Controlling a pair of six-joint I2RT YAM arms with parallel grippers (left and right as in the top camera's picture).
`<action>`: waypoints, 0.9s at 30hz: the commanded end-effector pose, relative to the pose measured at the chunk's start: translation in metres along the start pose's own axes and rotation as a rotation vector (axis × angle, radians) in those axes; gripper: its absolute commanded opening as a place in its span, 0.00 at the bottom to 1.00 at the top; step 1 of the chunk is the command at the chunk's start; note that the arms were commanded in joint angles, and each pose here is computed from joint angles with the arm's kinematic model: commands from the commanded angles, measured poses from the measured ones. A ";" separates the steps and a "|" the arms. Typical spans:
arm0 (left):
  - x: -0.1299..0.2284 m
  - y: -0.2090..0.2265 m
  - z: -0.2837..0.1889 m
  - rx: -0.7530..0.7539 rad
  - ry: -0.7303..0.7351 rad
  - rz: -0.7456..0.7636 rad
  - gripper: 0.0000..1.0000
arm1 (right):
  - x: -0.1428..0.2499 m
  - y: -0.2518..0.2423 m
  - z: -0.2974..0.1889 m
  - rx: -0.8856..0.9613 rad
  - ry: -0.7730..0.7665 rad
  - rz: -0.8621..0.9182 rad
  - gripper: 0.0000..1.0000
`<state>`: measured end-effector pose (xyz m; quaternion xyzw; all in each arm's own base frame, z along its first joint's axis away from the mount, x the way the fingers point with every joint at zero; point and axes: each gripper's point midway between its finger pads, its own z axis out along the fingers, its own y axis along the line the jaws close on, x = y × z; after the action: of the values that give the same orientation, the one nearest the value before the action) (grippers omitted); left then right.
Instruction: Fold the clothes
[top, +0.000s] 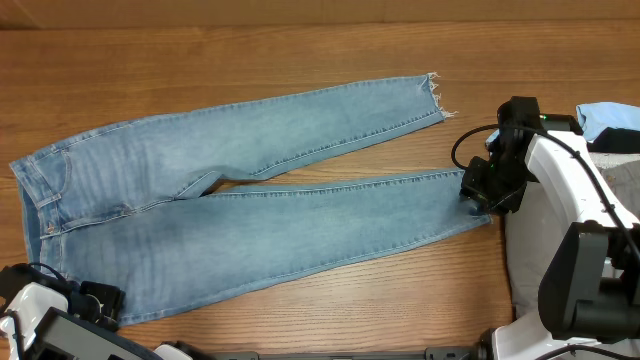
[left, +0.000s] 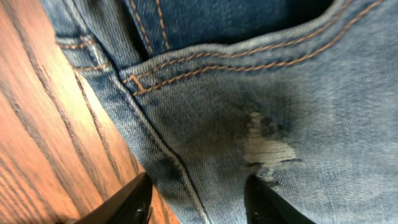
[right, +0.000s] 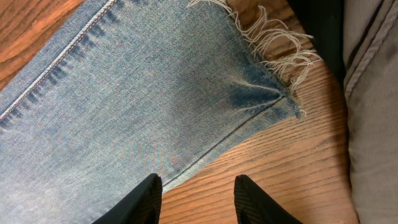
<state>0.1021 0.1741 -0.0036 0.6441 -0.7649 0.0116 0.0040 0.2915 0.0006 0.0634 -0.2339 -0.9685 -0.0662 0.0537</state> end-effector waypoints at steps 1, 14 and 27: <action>0.002 0.001 0.003 0.000 0.000 -0.035 0.42 | -0.004 0.003 -0.011 -0.019 -0.034 -0.008 0.41; -0.006 -0.007 -0.009 0.022 0.030 0.056 0.12 | -0.010 0.001 -0.011 -0.009 -0.058 -0.005 0.40; -0.022 -0.017 -0.040 0.048 0.022 0.055 0.17 | -0.032 -0.044 -0.011 -0.113 -0.069 0.296 0.35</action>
<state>0.1181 0.1877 0.0317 0.6297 -0.7760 0.0348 0.0064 0.3045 -0.0525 0.0625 -0.3521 -0.9327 -0.0762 0.0153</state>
